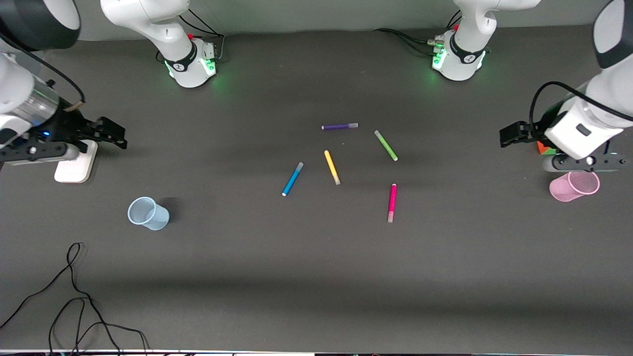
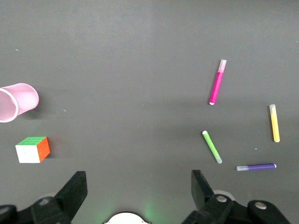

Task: Place pink and blue markers in matching cups
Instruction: 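Move the right gripper over the blue marker and lower it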

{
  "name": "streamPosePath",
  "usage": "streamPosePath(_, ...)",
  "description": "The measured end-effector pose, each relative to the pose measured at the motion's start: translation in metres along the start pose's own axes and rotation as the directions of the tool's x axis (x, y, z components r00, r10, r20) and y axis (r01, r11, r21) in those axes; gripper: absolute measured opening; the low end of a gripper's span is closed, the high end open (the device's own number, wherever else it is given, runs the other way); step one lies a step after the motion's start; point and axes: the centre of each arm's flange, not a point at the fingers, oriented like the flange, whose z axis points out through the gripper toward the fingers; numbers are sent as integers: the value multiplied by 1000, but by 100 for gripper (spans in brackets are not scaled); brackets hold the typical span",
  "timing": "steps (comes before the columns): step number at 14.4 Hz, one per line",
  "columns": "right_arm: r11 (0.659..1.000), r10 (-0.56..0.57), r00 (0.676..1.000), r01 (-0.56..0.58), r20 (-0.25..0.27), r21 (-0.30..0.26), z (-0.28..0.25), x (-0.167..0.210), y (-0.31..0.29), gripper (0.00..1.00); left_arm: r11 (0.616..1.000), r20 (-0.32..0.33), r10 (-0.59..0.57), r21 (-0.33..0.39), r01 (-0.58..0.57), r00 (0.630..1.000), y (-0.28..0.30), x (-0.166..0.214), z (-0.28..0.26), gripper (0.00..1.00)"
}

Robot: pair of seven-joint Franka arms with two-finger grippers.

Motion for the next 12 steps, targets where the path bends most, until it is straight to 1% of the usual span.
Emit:
streamPosePath(3,1000,-10,1000,10,8,-6,6,8,-23,100,1000,1,4,3,-4,1000,9,-1,1,100)
streamPosePath(5,1000,6,1000,-6,17,-10,12,12,-49,100,1000,2,1,3,-1,1000,8,0,2,100)
streamPosePath(8,999,47,998,-46,33,-27,30,24,-122,100,1000,4,3,3,-3,1000,0,2,3,100)
streamPosePath(12,994,108,992,-107,66,-21,71,51,-206,100,1000,6,19,-2,-19,1000,-25,7,4,100)
